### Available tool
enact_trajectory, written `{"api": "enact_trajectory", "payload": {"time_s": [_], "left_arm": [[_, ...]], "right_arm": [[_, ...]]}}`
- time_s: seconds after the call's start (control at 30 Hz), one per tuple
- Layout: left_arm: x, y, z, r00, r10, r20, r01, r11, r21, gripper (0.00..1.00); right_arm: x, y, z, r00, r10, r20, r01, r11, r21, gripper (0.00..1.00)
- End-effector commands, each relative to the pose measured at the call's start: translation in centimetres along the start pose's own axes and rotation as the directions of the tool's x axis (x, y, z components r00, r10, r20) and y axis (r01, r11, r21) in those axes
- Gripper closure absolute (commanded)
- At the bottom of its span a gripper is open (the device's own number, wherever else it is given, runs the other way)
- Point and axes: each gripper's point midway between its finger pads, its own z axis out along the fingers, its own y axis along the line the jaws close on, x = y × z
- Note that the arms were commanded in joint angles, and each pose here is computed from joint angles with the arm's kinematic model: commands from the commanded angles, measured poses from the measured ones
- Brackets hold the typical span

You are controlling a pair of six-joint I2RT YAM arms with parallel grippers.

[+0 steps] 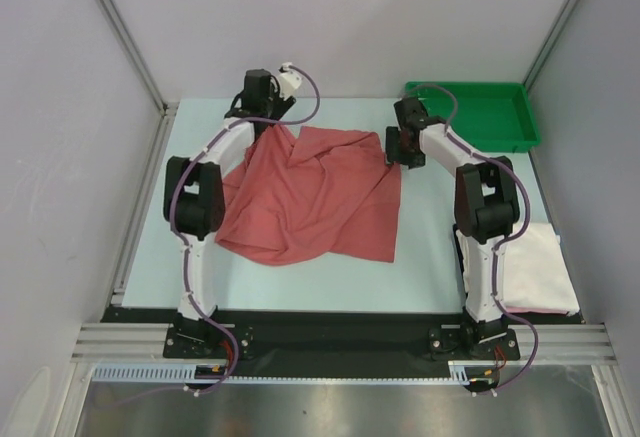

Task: Fold and stack the t-shirts
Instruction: Flatten the tshirt out

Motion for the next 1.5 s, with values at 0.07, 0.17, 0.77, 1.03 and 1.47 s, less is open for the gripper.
{"api": "enact_trajectory", "payload": {"time_s": [0.07,0.17,0.77,1.03,1.47], "left_arm": [[-6.7,2.8,-9.1,0.969,-0.147,0.196,0.122,0.983,0.136,0.00],[-5.0,-1.0,-14.7,0.971,-0.128,0.200,0.058,0.945,0.321,0.02],[18.9,-16.1,-26.7,0.867,0.486,0.115,-0.444,0.645,0.622,0.18],[23.4,-18.3,-27.0,0.824,0.557,0.104,-0.487,0.602,0.633,0.33],[15.7,-3.8,-29.0,0.967,0.191,-0.169,-0.115,0.918,0.381,1.00]], "right_arm": [[0.0,-0.9,-4.2,0.999,0.029,0.037,-0.030,0.999,0.019,0.33],[2.7,-0.9,-6.6,0.998,0.048,0.033,-0.048,0.999,0.000,0.33],[16.6,3.5,-5.3,0.980,-0.004,-0.199,-0.012,0.997,-0.079,0.39],[17.8,4.5,-4.7,0.975,0.018,-0.223,-0.049,0.990,-0.135,0.65],[7.7,0.1,-16.5,0.992,0.125,-0.002,-0.123,0.974,-0.193,1.00]]}}
